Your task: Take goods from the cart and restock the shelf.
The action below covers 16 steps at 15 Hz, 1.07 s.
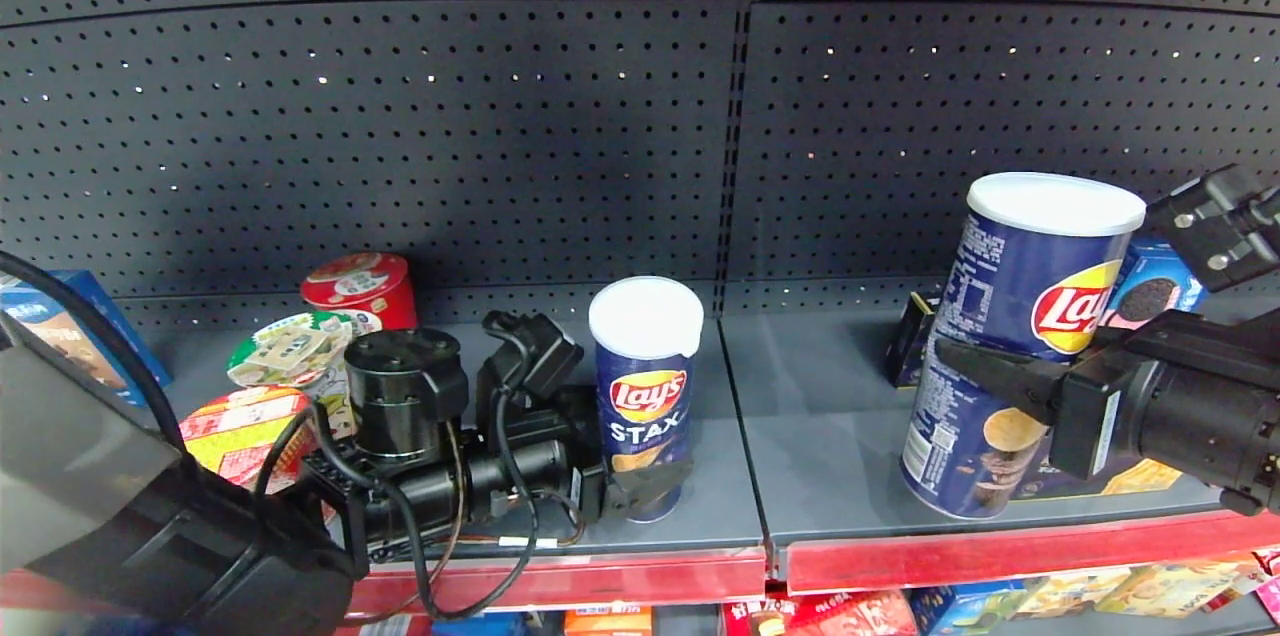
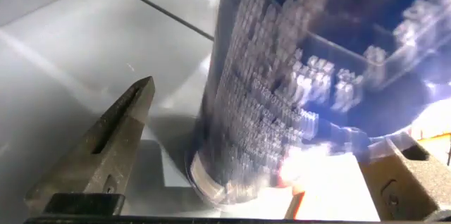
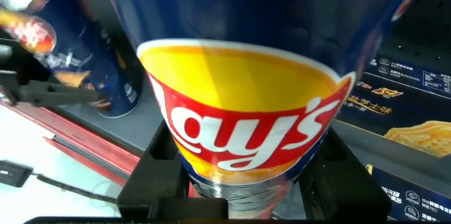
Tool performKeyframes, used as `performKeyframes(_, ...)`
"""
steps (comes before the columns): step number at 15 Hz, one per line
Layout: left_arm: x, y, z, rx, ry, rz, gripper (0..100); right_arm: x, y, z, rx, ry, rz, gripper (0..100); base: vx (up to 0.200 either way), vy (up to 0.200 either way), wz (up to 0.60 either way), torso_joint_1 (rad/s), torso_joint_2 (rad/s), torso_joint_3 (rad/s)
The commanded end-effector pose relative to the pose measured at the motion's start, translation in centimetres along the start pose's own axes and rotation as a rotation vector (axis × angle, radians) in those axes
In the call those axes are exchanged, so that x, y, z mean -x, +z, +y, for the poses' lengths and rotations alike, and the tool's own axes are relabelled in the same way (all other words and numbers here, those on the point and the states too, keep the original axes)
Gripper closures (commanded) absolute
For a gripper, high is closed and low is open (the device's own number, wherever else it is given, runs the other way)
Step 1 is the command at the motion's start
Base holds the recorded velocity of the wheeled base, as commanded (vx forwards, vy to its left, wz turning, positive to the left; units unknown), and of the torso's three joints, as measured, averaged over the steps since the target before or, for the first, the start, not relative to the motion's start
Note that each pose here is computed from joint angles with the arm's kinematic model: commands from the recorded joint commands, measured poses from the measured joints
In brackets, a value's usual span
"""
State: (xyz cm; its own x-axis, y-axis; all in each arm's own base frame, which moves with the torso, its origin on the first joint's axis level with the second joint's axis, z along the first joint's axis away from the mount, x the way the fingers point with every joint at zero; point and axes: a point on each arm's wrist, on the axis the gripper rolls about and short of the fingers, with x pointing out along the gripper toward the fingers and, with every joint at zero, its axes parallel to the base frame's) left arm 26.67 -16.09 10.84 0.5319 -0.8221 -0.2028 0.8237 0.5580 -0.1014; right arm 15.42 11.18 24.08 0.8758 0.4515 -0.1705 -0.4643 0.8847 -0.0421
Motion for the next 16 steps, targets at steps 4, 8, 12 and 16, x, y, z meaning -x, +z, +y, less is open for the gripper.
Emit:
performKeyframes(4, 1.5, 0.7, -0.5, -0.008, 0.008, -0.020, 0, 0.0, 0.0, 0.0, 0.001, 0.000, 0.000, 100, 0.000, 0.000, 0.00, 0.000, 0.00, 0.000)
performKeyframes(8, 3.6, -0.4, -0.3, -0.017, 0.046, 0.016, 0, 0.1, 0.1, 0.0, 0.000, 0.000, -0.002, 100, 0.000, 0.000, 0.00, 0.000, 0.00, 0.000)
performKeyframes(12, 5.4, -0.3, 0.2, -0.031, 0.093, 0.007, 0, 0.1, 0.0, 0.0, 0.000, 0.000, -0.002, 100, 0.000, 0.000, 0.00, 0.000, 0.00, 0.000)
performKeyframes(16, 7.0, 0.9, 0.5, -0.048, 0.137, -0.042, 0, 0.2, 0.0, 0.0, 0.002, 0.000, -0.004, 100, 0.000, 0.000, 0.00, 0.000, 0.00, 0.000)
